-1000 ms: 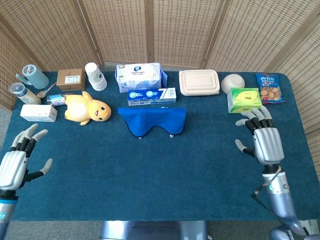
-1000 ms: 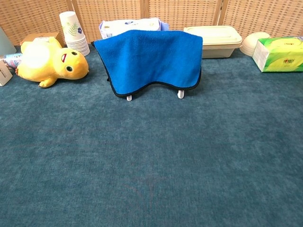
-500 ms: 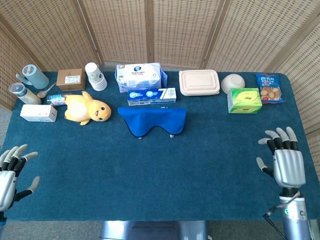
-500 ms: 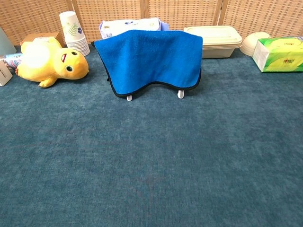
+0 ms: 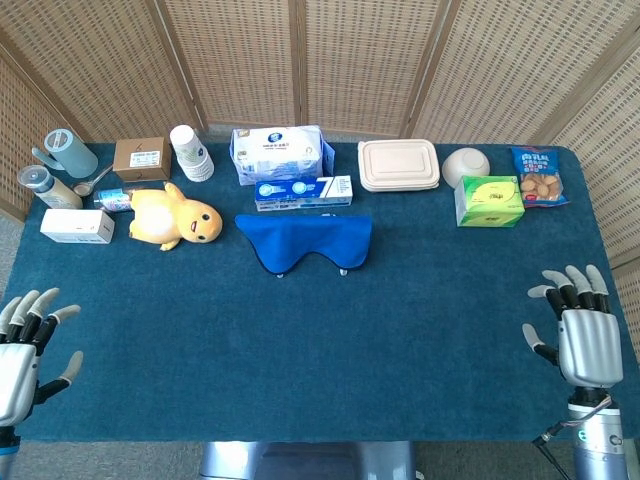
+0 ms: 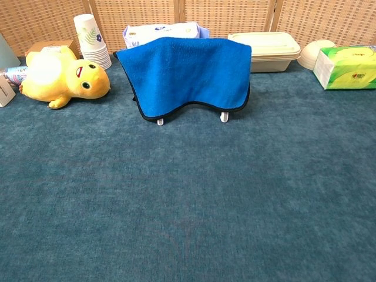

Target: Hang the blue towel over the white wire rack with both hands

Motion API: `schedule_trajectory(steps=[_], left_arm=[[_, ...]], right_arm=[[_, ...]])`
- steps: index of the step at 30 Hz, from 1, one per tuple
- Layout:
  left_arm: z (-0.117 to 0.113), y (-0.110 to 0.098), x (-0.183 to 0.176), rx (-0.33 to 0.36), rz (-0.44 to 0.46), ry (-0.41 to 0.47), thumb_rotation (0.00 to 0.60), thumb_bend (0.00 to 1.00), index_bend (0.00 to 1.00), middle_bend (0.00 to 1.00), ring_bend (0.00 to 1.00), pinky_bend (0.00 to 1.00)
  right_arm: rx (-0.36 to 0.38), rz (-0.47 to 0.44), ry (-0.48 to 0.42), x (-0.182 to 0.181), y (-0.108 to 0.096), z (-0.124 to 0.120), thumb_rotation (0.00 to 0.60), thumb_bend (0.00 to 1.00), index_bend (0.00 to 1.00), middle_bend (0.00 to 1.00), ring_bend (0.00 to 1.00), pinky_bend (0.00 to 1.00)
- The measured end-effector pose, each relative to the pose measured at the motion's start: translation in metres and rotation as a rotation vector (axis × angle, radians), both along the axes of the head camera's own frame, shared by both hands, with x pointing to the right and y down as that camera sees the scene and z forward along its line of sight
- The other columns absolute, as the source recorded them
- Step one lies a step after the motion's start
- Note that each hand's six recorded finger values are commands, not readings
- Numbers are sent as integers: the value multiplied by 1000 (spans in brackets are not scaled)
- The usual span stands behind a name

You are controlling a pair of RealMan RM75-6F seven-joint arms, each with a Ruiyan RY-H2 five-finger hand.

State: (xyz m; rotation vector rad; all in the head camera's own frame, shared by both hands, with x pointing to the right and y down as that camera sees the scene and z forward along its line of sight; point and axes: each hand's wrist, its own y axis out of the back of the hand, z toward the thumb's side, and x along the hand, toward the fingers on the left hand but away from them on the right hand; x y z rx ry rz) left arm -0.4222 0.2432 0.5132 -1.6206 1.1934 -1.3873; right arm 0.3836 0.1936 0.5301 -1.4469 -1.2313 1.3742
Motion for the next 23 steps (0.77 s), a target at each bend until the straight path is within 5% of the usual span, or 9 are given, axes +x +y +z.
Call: schedule_trajectory(steps=[23], left_arm=[[-6, -1, 9, -6, -2, 9, 600, 460, 258, 155, 41, 0]], right_arm=[[-16, -10, -26, 0, 4, 6, 600, 218, 397, 261, 145, 82]])
